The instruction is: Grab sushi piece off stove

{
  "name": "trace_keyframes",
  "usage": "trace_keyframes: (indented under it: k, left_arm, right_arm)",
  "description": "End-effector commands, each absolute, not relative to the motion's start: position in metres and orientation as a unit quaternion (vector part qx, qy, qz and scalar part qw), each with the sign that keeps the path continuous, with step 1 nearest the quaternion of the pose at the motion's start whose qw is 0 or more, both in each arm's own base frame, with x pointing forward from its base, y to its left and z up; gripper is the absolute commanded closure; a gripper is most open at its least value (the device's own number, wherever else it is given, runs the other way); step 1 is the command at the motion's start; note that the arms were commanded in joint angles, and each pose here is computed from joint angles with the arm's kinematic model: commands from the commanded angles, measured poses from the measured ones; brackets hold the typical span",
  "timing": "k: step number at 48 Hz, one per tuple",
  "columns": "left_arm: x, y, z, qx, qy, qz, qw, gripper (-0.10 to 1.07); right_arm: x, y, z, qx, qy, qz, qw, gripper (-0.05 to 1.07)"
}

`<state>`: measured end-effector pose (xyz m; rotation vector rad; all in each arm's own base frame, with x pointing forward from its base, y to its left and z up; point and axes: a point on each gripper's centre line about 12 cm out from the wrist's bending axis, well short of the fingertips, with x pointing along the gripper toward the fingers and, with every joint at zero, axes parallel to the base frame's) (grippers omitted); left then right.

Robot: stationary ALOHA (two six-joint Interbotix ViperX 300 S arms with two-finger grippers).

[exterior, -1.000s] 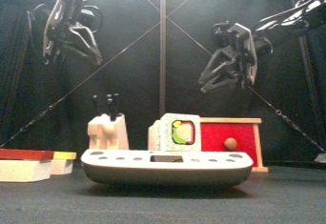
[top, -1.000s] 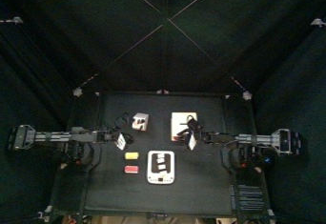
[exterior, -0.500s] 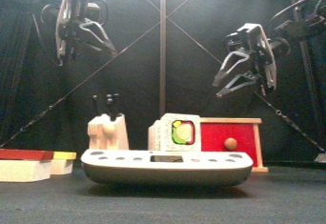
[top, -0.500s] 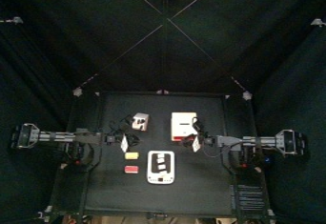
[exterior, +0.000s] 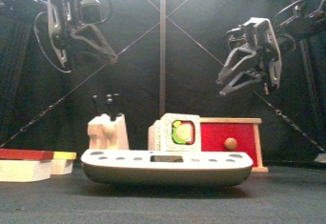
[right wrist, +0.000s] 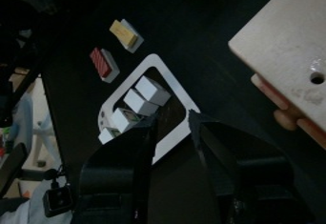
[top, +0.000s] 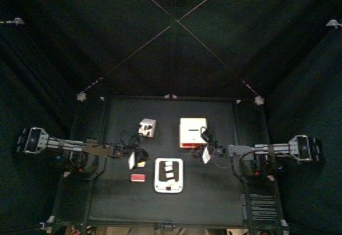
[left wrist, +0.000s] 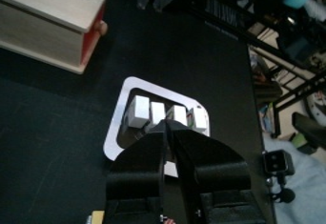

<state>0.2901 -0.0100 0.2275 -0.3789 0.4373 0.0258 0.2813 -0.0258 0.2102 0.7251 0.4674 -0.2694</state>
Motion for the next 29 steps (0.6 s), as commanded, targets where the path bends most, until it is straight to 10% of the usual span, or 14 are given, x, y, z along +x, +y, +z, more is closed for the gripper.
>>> trace_keyframes:
  k: [1,29]
  left_arm:
    - [0.293,-0.014,0.227,-0.167,0.211,-0.006,0.963,0.48]
    - [0.271,-0.009,0.222,-0.092,0.216,-0.015,0.972,0.48]
  right_arm:
    - [0.284,-0.021,0.220,0.359,0.214,-0.119,0.901,0.30]
    - [0.328,-0.018,0.223,0.445,0.297,-0.189,0.824,0.30]
